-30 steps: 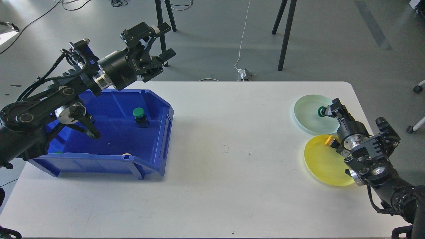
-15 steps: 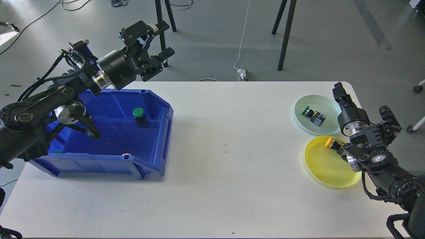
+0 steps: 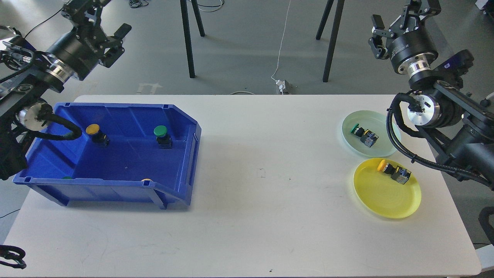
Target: Pass button and place on color plate
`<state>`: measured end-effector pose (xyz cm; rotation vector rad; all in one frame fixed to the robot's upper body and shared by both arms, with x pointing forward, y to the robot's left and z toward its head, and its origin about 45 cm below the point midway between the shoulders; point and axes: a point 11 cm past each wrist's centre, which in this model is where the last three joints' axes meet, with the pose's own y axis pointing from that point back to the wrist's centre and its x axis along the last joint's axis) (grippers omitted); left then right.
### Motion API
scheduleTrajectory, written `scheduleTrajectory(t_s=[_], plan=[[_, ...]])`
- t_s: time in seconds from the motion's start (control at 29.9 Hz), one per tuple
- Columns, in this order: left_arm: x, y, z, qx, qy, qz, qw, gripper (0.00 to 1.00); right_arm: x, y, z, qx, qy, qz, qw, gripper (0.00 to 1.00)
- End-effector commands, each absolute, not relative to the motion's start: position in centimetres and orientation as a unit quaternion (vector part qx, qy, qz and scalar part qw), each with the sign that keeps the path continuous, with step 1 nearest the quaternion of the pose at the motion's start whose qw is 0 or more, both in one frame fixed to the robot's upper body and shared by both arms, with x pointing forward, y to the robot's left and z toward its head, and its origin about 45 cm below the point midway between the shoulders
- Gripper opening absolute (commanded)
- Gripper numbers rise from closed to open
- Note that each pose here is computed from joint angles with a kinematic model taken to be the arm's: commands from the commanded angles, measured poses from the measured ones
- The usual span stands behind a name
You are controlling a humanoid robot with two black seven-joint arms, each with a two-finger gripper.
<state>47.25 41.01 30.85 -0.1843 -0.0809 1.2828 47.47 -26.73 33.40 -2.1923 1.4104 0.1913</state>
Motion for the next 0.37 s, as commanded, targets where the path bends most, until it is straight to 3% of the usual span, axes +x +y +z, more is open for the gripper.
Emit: scheduleTrajectory(t_s=[0.0, 0.33], plan=[[46.9, 43.9, 30.4, -0.106, -0.021, 0.637, 0.763, 0.92, 46.3, -25.6, 33.4, -0.836, 0.432, 0.124, 0.314, 0.99], [47.1, 43.2, 30.2, -0.117, -0.013, 0.633, 0.765, 0.93, 47.2, -26.6, 30.7, -0.813, 0.470, 0.141, 0.311, 0.99]])
